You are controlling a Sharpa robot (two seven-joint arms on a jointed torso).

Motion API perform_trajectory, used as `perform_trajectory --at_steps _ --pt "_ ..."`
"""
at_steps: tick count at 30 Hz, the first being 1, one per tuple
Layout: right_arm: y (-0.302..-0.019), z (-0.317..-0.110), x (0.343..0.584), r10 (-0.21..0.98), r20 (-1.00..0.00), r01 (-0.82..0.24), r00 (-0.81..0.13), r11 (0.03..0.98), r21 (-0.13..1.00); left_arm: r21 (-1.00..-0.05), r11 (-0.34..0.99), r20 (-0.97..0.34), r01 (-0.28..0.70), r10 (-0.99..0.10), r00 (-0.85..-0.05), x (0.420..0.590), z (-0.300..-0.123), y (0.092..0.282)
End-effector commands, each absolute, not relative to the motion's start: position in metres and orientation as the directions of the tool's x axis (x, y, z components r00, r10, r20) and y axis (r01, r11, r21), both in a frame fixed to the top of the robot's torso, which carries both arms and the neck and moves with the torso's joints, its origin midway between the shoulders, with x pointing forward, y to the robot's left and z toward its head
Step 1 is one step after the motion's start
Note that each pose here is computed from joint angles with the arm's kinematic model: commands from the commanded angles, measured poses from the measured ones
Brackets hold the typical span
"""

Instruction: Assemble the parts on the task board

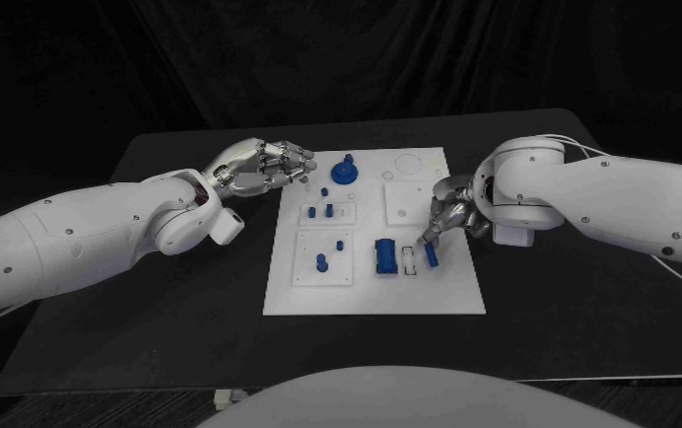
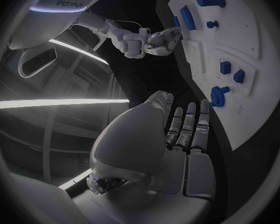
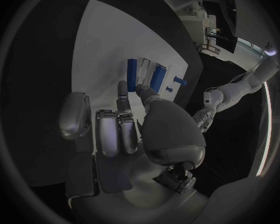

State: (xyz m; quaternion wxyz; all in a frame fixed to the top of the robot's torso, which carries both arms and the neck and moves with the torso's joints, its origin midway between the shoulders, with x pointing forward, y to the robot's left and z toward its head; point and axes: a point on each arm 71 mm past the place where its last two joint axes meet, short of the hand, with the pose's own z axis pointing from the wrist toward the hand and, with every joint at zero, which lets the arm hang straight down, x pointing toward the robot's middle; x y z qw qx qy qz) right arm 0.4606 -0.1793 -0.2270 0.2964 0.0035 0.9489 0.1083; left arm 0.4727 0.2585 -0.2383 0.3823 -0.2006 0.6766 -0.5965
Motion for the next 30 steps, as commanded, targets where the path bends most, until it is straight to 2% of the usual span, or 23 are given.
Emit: perform_trajectory --at_steps 1,13,30 --pt "-0.176 -0.228 0.461 0.117 -0.519 -0.015 -0.847 0.97 0.244 -0.965 0.191 -0.264 0.182 -0.727 -0.634 0.472 -0.238 0.257" --pt "-0.165 -0.231 0.464 0.166 -0.451 0.03 -0.877 0.955 0.294 -0.965 0.189 -0.261 0.18 -0.723 -0.639 0.472 -0.239 0.255" --pt "-0.158 -0.238 0.464 0.159 -0.441 0.029 -0.883 0.958 0.286 -0.966 0.187 -0.26 0.181 -0.723 -0.64 0.472 -0.239 0.255"
